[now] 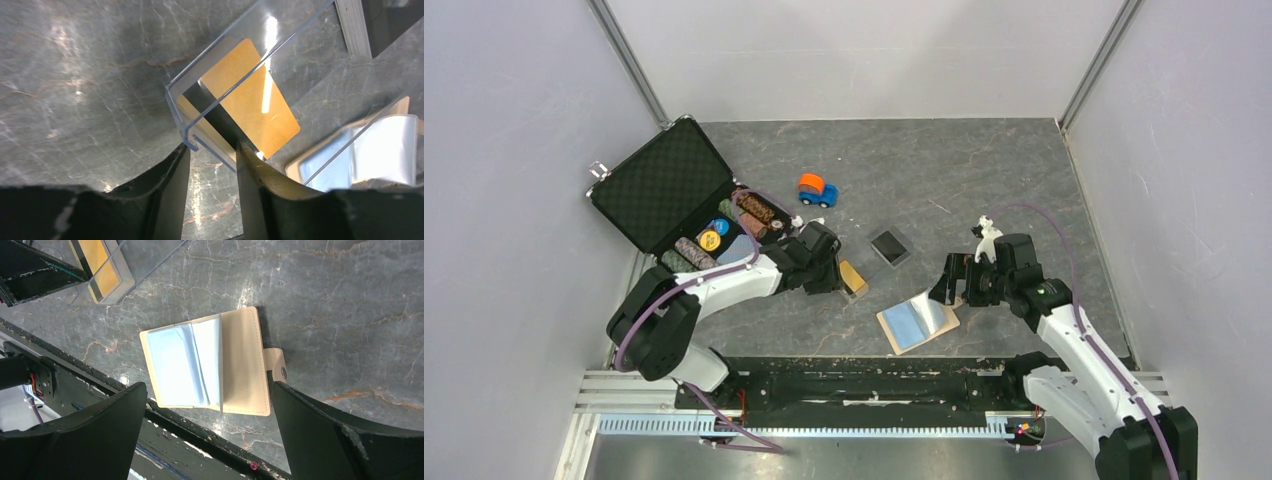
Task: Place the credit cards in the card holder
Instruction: Pick up the credit card from the storage box.
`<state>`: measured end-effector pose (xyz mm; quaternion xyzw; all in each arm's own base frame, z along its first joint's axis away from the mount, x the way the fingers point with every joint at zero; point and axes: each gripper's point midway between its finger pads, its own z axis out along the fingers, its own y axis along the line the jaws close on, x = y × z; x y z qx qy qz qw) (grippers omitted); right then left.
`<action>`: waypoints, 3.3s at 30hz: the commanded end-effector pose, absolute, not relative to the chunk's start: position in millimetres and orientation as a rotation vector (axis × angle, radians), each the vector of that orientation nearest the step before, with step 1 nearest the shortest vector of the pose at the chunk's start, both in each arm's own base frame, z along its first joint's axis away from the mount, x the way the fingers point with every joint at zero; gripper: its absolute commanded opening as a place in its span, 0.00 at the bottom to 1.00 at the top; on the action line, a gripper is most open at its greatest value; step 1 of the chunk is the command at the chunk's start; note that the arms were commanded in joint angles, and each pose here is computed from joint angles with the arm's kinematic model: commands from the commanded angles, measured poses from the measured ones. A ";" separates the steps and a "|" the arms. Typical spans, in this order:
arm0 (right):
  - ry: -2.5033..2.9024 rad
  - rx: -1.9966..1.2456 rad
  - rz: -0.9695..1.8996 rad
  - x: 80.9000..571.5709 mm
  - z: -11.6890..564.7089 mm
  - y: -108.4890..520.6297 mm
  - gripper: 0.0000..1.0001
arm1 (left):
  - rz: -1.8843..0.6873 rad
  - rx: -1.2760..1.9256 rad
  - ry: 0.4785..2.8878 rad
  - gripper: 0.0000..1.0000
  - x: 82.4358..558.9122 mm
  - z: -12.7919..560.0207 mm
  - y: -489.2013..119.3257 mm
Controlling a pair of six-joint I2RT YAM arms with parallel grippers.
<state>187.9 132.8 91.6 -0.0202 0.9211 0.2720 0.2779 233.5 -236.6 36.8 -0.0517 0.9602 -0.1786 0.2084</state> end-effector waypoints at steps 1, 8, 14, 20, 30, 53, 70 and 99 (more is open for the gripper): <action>2.422 -0.156 0.731 204.5 112.2 138.8 0.98 | -0.379 -0.101 2.605 0.42 250.3 52.2 -221.8; 2.411 -0.237 0.751 227.4 122.9 155.8 0.97 | -0.303 0.083 2.634 0.28 258.4 48.9 -213.5; 2.407 -0.314 0.796 241.8 130.1 187.0 0.87 | -0.279 0.219 2.654 0.19 261.7 45.3 -198.8; 2.388 -0.396 0.858 251.5 141.0 232.5 0.78 | -0.324 0.310 2.637 0.24 269.0 52.1 -199.8; 2.367 -0.469 0.933 267.4 137.4 295.4 0.61 | -0.479 0.169 2.628 0.81 259.4 68.6 -201.4; 2.501 -0.592 0.870 266.0 65.8 344.0 0.43 | -0.626 0.033 2.685 0.40 238.6 47.5 -193.1; 2.520 -0.623 0.887 262.3 58.1 357.5 0.12 | -0.663 0.030 2.705 0.20 237.3 39.7 -199.1; 2.368 -0.555 1.196 250.3 104.1 390.6 0.18 | -0.670 0.029 2.718 0.19 238.5 35.4 -201.3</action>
